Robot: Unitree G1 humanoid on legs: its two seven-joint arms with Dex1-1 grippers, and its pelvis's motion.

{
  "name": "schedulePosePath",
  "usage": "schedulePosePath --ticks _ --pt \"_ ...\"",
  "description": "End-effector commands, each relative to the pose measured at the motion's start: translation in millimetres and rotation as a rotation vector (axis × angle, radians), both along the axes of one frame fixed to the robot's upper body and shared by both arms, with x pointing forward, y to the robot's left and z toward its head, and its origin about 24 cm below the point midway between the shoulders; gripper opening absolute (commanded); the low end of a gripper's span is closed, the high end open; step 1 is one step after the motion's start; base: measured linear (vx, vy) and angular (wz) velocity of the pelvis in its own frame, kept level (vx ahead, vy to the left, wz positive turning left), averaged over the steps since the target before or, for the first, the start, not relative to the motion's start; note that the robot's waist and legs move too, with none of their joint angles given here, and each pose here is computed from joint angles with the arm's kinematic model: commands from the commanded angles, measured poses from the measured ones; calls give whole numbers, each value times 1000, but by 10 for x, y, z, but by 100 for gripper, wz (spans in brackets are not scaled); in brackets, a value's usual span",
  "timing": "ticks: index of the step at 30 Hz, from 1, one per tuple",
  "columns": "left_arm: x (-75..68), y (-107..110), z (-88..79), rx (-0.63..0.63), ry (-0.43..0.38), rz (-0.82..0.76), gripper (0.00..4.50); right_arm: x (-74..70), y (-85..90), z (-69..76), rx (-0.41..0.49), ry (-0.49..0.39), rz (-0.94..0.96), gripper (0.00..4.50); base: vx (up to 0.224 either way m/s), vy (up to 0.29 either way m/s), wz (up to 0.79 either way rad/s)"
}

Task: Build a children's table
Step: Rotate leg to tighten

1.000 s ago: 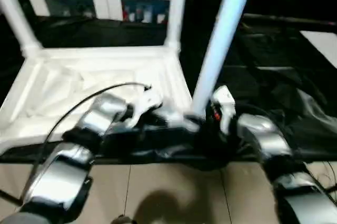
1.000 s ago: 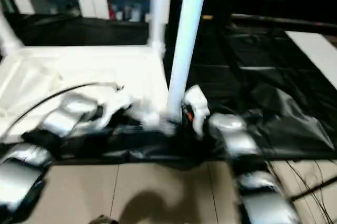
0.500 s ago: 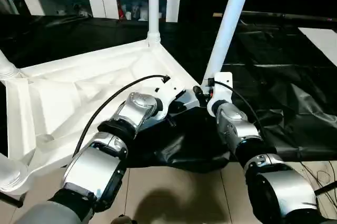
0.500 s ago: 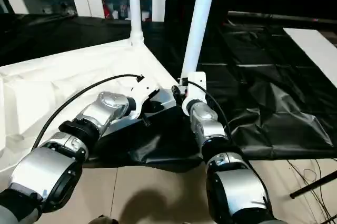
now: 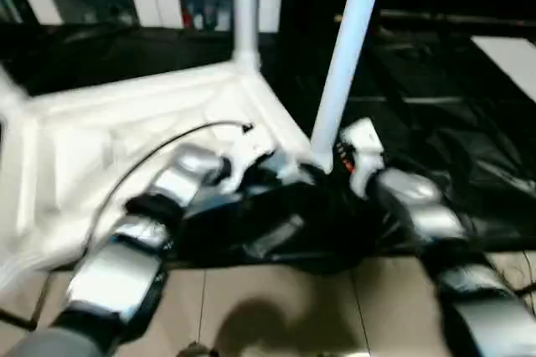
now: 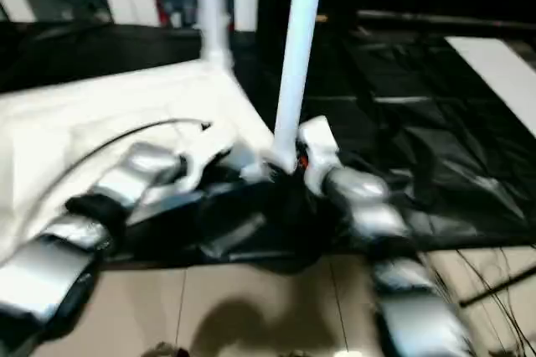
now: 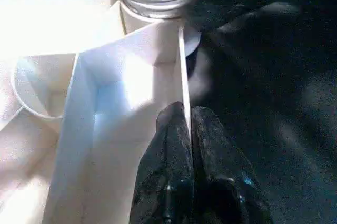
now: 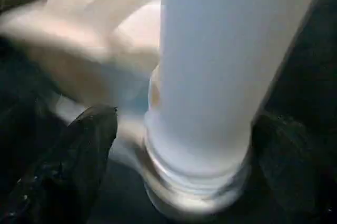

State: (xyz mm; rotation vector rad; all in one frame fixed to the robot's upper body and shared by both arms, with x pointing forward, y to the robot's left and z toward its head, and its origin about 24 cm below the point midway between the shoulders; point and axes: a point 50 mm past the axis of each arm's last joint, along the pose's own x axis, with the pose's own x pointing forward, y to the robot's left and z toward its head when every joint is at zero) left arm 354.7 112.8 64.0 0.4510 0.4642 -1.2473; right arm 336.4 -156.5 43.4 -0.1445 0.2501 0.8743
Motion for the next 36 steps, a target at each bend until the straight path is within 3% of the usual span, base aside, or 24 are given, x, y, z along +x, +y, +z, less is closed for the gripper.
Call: schedulePosePath --ticks 1,5,13,24,29,34,36 --pt "-86 -40 9 10 14 -143 0 -83 27 42 -27 10 160 414 0 0 0" --pt "-108 54 20 19 23 -166 0 -161 -14 39 -46 43 268 414 0 0 0" --pt "-151 104 34 -2 32 -177 0 -117 77 97 -3 49 281 414 0 0 0" --pt "-185 136 20 -1 43 -177 0 -135 86 36 25 96 279 306 0 0 0" --pt "-212 161 -4 6 63 -183 0 -140 95 12 30 111 272 279 0 0 0" --pt "-199 148 -19 9 65 -157 0 -72 113 -21 89 118 135 270 0 0 0" --pt "-158 112 -41 13 59 -100 0 24 123 -52 143 118 -41 268 0 0 0"
